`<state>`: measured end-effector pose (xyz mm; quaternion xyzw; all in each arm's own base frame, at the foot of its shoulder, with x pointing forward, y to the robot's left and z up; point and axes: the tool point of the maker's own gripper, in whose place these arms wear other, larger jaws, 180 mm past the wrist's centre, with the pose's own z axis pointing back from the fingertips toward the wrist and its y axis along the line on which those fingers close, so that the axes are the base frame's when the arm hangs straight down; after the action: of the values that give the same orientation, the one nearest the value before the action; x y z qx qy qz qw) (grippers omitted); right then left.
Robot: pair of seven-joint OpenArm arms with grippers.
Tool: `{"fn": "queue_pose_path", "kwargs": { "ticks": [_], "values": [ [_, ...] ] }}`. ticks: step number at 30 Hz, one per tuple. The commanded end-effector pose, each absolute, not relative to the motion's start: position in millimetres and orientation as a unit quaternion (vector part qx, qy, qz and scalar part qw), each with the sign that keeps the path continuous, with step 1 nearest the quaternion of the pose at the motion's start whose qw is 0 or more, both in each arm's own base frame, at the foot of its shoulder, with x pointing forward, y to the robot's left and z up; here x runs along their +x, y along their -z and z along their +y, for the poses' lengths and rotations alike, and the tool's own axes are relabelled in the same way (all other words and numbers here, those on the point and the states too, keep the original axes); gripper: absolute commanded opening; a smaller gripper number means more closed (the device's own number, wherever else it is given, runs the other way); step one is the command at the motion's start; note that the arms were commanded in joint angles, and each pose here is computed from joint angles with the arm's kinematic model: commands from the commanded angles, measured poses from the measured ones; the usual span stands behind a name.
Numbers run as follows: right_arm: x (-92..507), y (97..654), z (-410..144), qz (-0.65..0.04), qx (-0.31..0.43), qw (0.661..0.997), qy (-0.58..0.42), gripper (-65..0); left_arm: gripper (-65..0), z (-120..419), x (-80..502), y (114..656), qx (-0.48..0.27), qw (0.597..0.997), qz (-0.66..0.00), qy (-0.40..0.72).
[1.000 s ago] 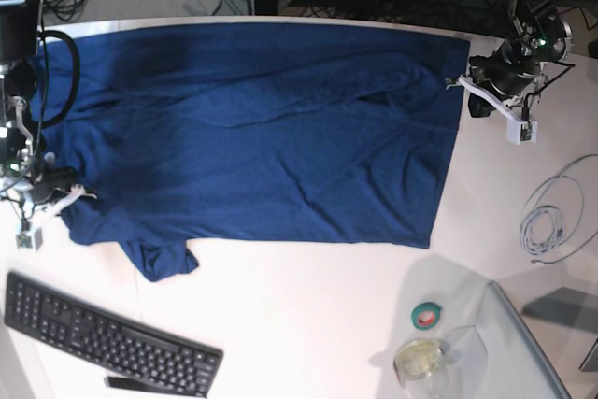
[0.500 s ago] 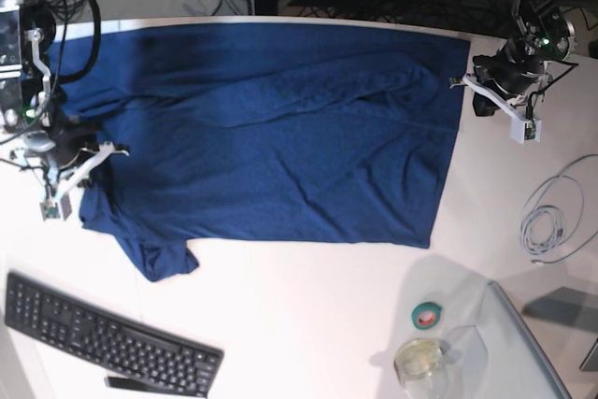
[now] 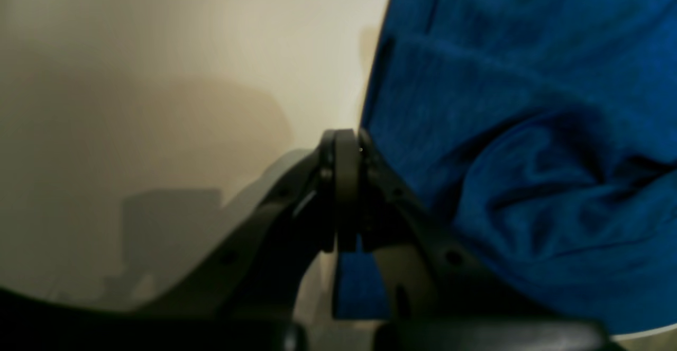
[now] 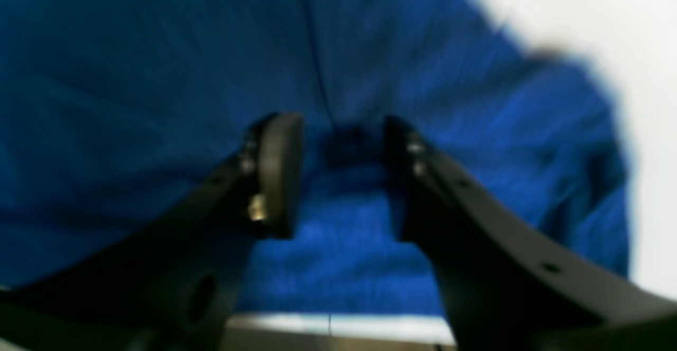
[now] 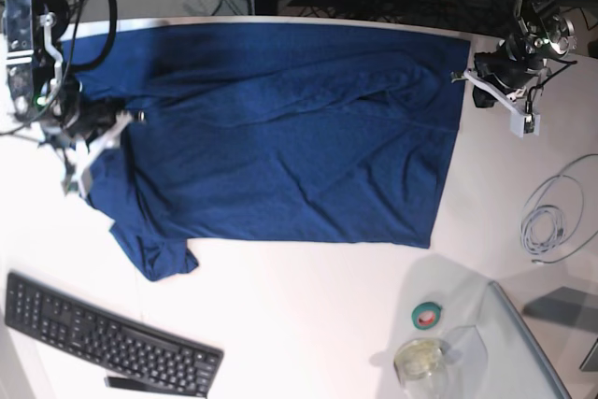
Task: Layout the t-shirt on the table in an organized manner, then fold the t-shirt properly
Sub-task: 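Grasp the shirt sleeve near the keyboard with the right gripper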
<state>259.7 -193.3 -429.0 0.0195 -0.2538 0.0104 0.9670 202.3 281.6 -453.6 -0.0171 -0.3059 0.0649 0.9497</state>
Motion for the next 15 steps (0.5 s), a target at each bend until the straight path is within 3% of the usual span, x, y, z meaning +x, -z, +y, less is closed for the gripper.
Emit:
{"fn": "queue_pose_path", "kwargs": {
  "ticks": [1,6,10,15],
  "values": [
    [288.3,403.2,-198.3,-0.305,0.013,0.952,-0.014,-38.7,-65.0,296.7,204.2,444.1,-0.004,0.944,-0.322,-0.073],
    [379.5,379.0,-222.4,-0.377,0.008,0.926,0.029,-38.6,-65.0,317.7,196.8,437.5,0.014,0.938,-0.330,-0.102],
    [437.1,401.4,-239.3,-0.362,0.012,0.929,0.073,-38.6,-65.0,325.5,190.8,436.0,0.023,0.937,-0.329,-0.112],
    [454.8,437.9,-231.3,-0.341,-0.020,0.940,0.024,-38.6,-65.0,338.5,181.9,433.1,0.035,0.934,-0.330,-0.129]
  ]
}}
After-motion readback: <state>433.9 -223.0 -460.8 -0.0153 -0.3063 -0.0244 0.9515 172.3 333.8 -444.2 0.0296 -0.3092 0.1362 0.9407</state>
